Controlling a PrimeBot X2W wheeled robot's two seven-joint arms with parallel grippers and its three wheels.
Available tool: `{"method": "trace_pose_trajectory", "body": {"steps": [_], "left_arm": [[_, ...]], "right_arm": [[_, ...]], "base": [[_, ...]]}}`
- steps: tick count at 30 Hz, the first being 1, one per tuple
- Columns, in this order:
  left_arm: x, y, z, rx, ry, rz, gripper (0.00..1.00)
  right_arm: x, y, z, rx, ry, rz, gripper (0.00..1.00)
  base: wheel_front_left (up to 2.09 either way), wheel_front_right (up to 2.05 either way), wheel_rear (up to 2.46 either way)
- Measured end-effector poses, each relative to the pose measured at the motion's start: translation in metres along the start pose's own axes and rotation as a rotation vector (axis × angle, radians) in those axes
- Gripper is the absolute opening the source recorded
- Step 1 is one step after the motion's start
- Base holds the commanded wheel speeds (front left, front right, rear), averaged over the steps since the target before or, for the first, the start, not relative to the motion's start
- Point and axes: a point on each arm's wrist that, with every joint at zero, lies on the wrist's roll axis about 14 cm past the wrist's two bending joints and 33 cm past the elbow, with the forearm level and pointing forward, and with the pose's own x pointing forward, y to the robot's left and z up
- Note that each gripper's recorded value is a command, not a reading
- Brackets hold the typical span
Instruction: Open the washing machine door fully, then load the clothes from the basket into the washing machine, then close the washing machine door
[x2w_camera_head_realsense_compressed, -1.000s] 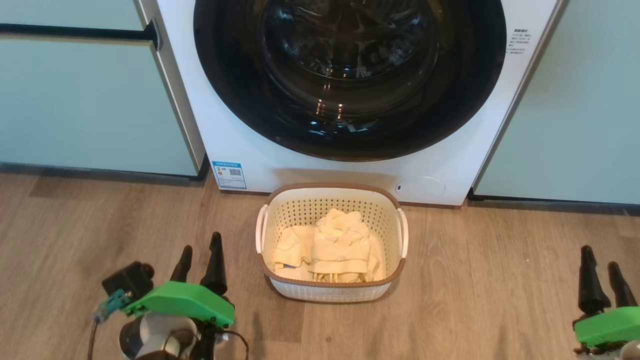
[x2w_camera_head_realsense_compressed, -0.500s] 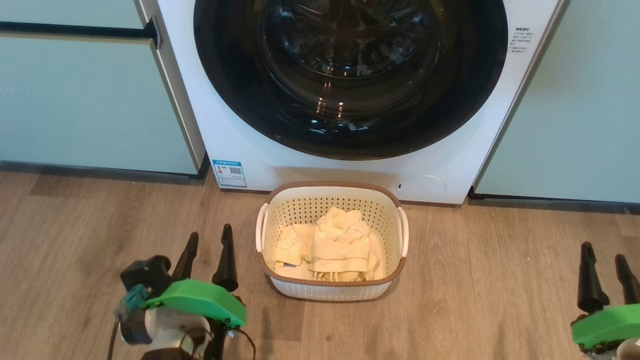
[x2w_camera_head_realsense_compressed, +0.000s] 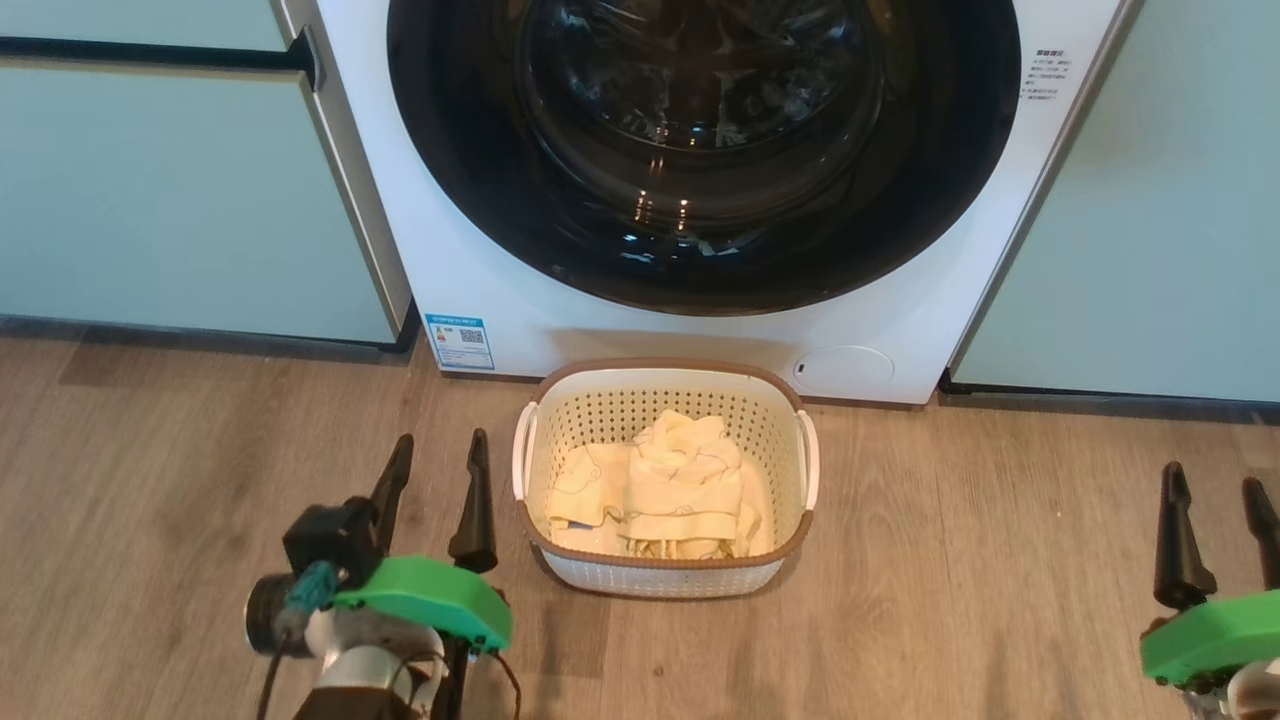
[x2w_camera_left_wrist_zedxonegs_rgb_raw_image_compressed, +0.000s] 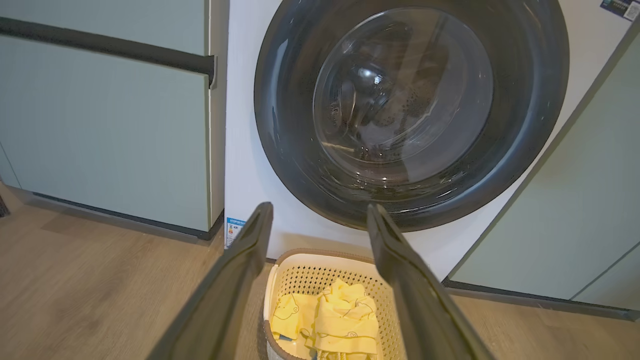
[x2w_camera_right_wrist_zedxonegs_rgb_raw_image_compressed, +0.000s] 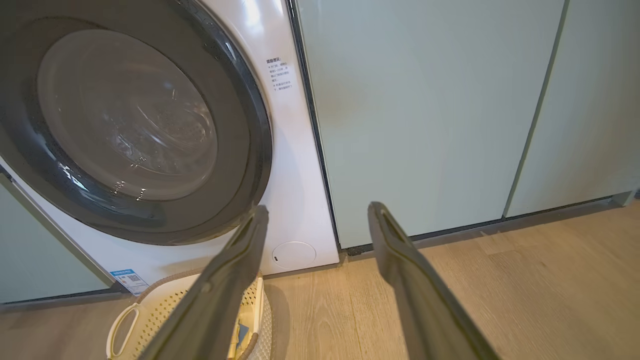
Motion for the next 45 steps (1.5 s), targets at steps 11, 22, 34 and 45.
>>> {"method": "trace_pose_trajectory", "body": {"steps": [11,22,34,45], "left_arm": [[0.006,-0.012,0.006,0.121,-0.031,-0.051,1.00],[0.008,-0.019,0.009,0.213,-0.050,-0.082,1.00],[0.009,-0.018,0.006,0.213,-0.041,-0.076,1.00],[0.009,-0.018,0.003,0.212,-0.033,-0.076,1.00]], "right_arm": [[0.001,0.002,0.001,-0.122,-0.009,0.019,1.00],[0.005,0.005,0.010,-0.222,-0.037,0.040,1.00],[0.006,0.002,0.011,-0.223,-0.041,0.033,1.00],[0.005,-0.001,0.013,-0.224,-0.044,0.022,1.00]], "base": [[0.00,0.00,0.00],[0.00,0.00,0.00],[0.00,0.00,0.00],[0.00,0.00,0.00]]}}
